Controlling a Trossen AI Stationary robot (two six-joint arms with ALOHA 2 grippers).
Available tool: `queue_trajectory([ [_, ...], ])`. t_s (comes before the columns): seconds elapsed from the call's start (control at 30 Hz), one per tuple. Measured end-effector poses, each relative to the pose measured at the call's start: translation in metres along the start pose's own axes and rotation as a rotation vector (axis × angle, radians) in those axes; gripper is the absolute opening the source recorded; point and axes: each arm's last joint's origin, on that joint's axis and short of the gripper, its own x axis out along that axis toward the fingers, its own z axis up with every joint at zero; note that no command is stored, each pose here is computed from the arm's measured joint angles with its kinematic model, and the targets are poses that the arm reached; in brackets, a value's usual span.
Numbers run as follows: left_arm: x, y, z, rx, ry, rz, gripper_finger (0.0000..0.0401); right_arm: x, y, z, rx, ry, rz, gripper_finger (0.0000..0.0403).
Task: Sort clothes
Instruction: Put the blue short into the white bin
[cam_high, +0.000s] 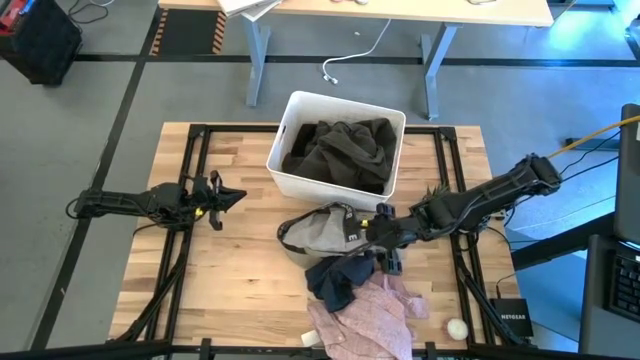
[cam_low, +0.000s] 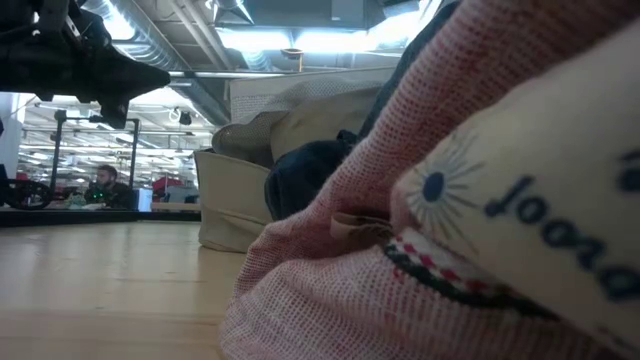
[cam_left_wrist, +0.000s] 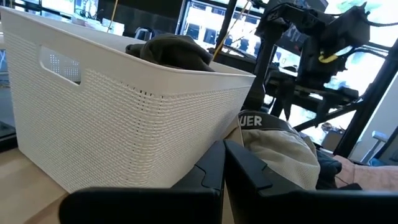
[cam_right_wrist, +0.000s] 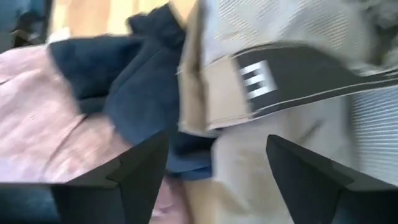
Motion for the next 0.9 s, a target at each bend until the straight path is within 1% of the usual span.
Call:
queue_trajectory([
  [0.13, 0.000, 0.000, 0.000, 0.000, 0.001, 0.000, 0.0004, 0.012, 0.004, -0.001, 0.000, 0.069, 0.084, 0.0307],
  [0.27, 0.000, 0.000, 0.000, -0.005, 0.001, 0.000, 0.0004, 0.023, 0.007, -0.003, 0.004, 0.145, 0.147, 0.0307],
  [0.37, 0.000, 0.000, 0.000, -0.006, 0.001, 0.000, 0.0004, 0.031, 0.006, -0.008, 0.012, 0.218, 0.130, 0.0301],
  [0.47, 0.000, 0.000, 0.000, -0.002, 0.001, 0.000, 0.0004, 0.037, 0.003, -0.018, 0.013, 0.340, 0.077, 0.0294],
  [0.53, 0.000, 0.000, 0.000, -0.003, 0.001, 0.000, 0.0004, 0.042, 0.002, -0.022, 0.008, 0.388, 0.038, 0.0291],
  [0.67, 0.000, 0.000, 0.000, -0.006, 0.001, 0.000, 0.0004, 0.062, 0.004, -0.019, -0.033, 0.374, 0.022, 0.0286],
  [0.77, 0.000, 0.000, 0.000, -0.005, -0.001, 0.009, 0.0004, 0.082, 0.007, -0.014, -0.107, 0.321, 0.028, 0.0284],
  [0.9, 0.000, 0.000, 0.000, -0.005, -0.004, 0.017, 0.0004, 0.109, 0.010, -0.003, -0.212, 0.211, 0.049, 0.0284],
])
